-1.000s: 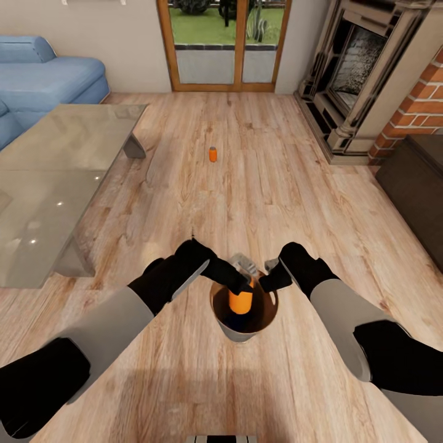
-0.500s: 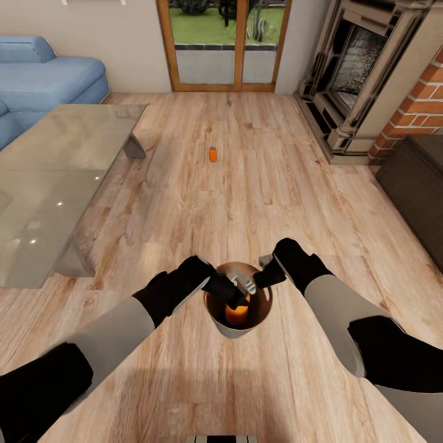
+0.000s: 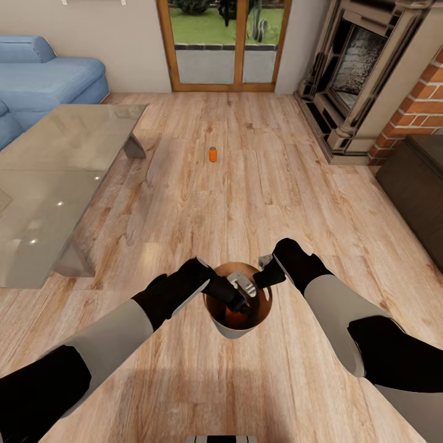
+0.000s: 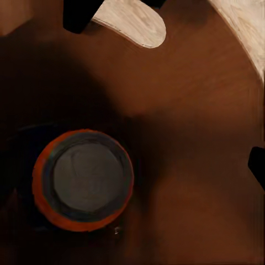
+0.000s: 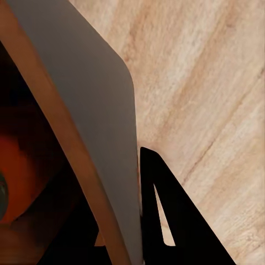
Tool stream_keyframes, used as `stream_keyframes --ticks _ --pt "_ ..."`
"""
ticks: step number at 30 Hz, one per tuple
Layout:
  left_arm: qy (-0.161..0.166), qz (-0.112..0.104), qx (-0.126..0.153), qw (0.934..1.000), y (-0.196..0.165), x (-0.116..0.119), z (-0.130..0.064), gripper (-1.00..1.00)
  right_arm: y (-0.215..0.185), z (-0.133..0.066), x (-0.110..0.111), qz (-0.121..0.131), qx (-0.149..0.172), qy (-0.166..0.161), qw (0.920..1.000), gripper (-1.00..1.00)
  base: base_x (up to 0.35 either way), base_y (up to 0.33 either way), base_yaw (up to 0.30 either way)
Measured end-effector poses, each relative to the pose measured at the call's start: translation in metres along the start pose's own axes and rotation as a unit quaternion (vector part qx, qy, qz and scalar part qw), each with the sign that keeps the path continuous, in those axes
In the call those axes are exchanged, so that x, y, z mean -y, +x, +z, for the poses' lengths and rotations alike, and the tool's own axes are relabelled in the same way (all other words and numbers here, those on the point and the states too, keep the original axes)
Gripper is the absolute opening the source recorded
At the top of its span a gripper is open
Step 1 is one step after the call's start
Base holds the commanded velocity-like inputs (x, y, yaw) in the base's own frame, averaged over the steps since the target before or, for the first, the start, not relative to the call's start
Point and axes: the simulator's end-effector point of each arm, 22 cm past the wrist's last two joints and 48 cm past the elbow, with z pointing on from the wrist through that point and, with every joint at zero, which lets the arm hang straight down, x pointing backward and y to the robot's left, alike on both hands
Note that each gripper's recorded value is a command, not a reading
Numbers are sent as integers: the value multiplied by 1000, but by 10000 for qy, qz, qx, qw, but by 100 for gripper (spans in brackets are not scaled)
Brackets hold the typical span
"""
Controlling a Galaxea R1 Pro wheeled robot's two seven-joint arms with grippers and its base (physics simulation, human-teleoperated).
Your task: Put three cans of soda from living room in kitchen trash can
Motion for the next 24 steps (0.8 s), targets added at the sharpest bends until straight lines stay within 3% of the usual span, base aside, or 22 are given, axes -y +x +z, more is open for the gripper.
stream_keyframes --ticks 6,9,11,17,19,20,21,22,23,24 --pt "109 351 391 9986 -32 20 -17 100 4 2 1 38 -52 -22 10000 -100 0 0 0" --pt "93 511 561 9971 -34 22 -31 100 8 4 4 64 -98 -12 9999 -100 0 0 0" --pt "63 604 745 9954 -31 19 -51 100 10 4 8 60 -119 31 9999 -100 0 0 0" --pt "-162 274 1655 9857 -25 -19 -140 100 11 4 9 104 -123 5 9999 -100 0 0 0" --pt "-357 139 1993 9792 -10 -39 -185 100 13 4 12 149 -127 -6 9998 -100 0 0 0" --pt "-404 75 2066 9776 -7 -44 -193 100 13 4 15 159 -131 17 9998 -100 0 0 0" --pt "-635 -179 2265 9718 6 -65 -213 100 17 3 23 261 -137 4 9996 -100 0 0 0" --pt "-767 -305 2331 9689 13 -75 -219 100 19 2 31 252 -147 90 9995 -100 0 0 0" --pt "-1378 -536 2446 9583 33 -112 -234 100 25 0 45 383 -165 108 9991 -100 0 0 0" --pt "-1648 -617 2463 9531 42 -127 -237 100 28 -1 57 356 -179 253 9989 -100 0 0 0"
